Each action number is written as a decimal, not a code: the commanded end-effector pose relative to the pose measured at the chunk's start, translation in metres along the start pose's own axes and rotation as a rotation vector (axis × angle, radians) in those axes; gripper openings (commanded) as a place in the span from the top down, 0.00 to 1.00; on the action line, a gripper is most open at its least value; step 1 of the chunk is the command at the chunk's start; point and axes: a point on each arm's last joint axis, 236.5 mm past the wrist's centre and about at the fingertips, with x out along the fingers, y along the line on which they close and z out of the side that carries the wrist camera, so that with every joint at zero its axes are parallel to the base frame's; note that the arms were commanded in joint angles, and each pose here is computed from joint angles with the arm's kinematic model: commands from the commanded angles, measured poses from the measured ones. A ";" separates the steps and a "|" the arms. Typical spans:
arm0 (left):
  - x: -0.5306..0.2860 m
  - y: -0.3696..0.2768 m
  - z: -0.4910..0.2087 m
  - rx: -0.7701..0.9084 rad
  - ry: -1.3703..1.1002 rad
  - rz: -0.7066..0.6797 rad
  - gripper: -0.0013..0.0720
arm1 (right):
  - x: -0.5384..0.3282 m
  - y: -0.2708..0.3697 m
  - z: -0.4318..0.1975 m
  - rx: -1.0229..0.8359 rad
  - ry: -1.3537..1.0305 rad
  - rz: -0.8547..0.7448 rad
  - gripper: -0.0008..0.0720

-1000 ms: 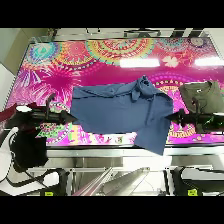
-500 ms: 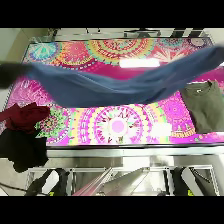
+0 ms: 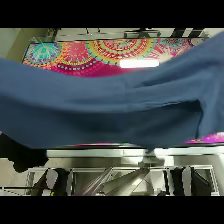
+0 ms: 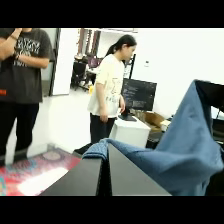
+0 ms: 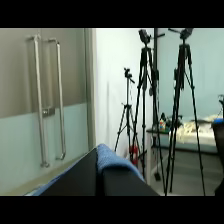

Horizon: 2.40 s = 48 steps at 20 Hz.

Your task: Fold the shirts.

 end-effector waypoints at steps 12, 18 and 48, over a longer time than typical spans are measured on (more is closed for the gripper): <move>-0.023 0.320 -0.370 -0.822 0.564 0.398 0.95 | 0.027 -0.163 -0.506 0.770 0.825 -0.190 0.97; -0.014 0.405 -0.426 -0.917 0.579 0.406 0.96 | 0.047 -0.204 -0.616 1.051 0.797 -0.200 0.97; -0.042 0.379 -0.487 -1.013 1.109 0.492 0.68 | -0.048 -0.216 -0.618 0.996 1.267 -0.075 0.69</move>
